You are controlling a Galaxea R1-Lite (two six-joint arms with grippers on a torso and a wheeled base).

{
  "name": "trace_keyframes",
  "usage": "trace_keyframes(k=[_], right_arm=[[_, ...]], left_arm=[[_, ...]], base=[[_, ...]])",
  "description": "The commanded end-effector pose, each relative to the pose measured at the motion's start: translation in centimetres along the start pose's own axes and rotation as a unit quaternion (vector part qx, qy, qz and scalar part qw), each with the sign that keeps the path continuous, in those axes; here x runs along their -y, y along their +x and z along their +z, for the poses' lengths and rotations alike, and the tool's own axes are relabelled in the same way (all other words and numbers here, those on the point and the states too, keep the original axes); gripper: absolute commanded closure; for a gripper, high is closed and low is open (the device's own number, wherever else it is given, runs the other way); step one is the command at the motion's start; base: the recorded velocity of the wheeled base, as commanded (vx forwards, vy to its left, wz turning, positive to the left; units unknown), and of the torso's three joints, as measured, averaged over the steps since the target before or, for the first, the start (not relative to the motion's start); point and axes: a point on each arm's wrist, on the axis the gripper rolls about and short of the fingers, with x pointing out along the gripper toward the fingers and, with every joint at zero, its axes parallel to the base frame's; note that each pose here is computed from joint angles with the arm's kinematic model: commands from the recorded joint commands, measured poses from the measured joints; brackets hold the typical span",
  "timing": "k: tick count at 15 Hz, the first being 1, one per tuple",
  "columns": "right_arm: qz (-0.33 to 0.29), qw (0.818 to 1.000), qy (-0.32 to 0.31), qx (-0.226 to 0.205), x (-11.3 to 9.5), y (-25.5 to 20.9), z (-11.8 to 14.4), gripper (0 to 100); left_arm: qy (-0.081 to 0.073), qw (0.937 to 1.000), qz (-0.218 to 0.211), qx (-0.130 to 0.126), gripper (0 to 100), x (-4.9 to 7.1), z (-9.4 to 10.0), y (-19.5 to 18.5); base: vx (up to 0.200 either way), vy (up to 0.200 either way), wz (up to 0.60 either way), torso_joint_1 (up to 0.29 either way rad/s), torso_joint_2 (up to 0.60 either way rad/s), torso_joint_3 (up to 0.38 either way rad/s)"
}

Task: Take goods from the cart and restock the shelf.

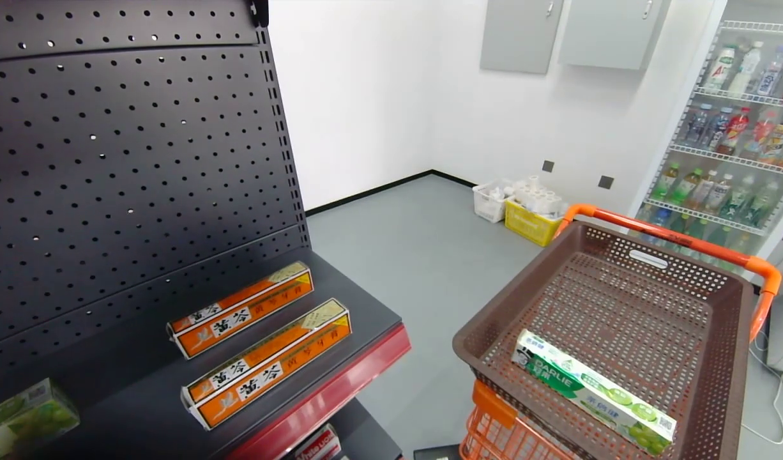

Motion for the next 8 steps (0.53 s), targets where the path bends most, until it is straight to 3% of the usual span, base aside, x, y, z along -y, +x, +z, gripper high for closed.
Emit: trace_keyframes(k=[1, 5, 6, 8], right_arm=[[0.020, 0.994, -0.015, -0.110, -0.1, 5.1, 2.9, 0], [0.057, 0.976, -0.078, -0.193, -0.1, 11.9, 2.8, 0], [0.057, 0.975, -0.084, -0.197, 0.0, 12.6, 2.7, 0], [0.080, 0.960, -0.157, -0.216, 0.1, 16.9, 2.0, 0]], left_arm=[[-0.001, 1.0000, 0.000, 0.000, 0, 0.0, 0.0, 0.0], [-0.001, 1.0000, 0.000, 0.000, 0, 0.0, 0.0, 0.0], [-0.001, 1.0000, 0.000, 0.000, 0, 0.0, 0.0, 0.0], [-0.001, 1.0000, 0.000, 0.000, 0, 0.0, 0.0, 0.0]], base=[[0.000, 0.000, 0.00, 0.000, 0.00, 0.000], [0.000, 0.000, 0.00, 0.000, 0.00, 0.000], [0.000, 0.000, 0.00, 0.000, 0.00, 0.000], [0.000, 0.000, 0.00, 0.000, 0.00, 0.000]])
